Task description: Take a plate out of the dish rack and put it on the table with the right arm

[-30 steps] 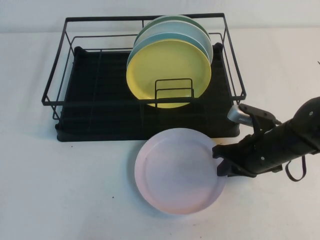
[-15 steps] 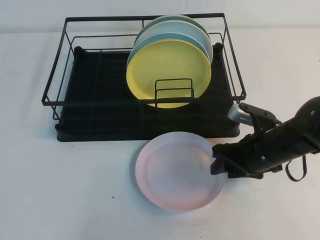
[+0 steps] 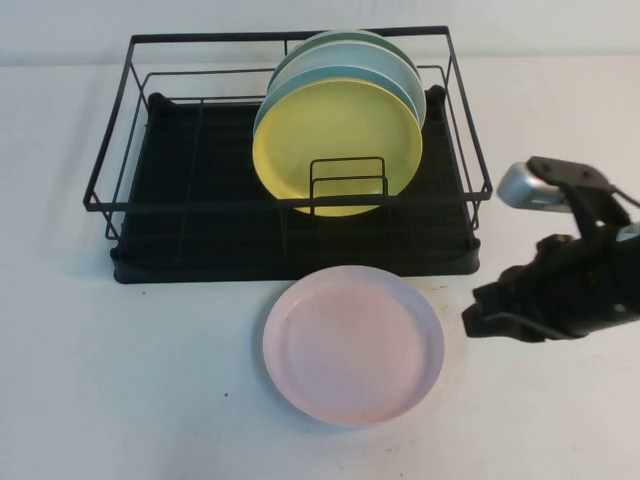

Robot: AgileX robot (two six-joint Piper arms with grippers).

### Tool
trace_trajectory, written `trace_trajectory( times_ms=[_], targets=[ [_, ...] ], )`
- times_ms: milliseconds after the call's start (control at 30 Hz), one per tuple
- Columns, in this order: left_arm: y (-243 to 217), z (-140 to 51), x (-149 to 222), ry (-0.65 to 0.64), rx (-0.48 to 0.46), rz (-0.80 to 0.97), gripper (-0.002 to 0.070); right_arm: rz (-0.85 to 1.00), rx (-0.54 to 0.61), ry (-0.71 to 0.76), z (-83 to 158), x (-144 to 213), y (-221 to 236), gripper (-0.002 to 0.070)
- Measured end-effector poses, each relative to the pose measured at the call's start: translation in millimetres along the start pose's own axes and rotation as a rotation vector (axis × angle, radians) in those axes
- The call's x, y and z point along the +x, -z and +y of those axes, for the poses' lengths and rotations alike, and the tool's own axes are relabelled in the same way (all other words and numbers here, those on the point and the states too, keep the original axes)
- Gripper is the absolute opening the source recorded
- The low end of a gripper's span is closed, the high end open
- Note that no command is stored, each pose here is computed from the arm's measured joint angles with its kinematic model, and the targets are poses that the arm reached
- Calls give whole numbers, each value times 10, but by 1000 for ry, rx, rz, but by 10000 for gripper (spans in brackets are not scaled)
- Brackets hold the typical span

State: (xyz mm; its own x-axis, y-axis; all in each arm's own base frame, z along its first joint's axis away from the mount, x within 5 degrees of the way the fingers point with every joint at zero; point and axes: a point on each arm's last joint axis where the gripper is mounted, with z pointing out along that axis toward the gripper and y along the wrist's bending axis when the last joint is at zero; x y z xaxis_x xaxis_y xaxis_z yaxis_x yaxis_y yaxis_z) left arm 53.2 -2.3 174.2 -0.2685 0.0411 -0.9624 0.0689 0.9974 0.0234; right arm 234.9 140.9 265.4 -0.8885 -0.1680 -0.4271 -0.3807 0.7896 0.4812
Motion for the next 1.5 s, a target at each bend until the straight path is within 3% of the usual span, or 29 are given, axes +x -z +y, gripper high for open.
trace_trajectory(
  times_ms=[267, 500, 733, 1000, 1233, 1500],
  targets=[
    [0, 0, 0, 0, 0, 0, -4, -108, 24, 160, 208, 225, 572, -18],
    [0, 0, 0, 0, 0, 0, -4, -130, 111, 253, 177, 290, 693, -18],
    [0, 0, 0, 0, 0, 0, -4, -287, 204, 255, -37, 467, 567, -18],
    [0, 0, 0, 0, 0, 0, -4, -478, 376, 368, -393, 1190, 688, -18],
    [0, 0, 0, 0, 0, 0, -4, -820, 544, 304, -589, 1750, 819, -18],
    [0, 0, 0, 0, 0, 0, -4, -1028, 589, 277, -714, 2086, 690, -18]
  ],
)
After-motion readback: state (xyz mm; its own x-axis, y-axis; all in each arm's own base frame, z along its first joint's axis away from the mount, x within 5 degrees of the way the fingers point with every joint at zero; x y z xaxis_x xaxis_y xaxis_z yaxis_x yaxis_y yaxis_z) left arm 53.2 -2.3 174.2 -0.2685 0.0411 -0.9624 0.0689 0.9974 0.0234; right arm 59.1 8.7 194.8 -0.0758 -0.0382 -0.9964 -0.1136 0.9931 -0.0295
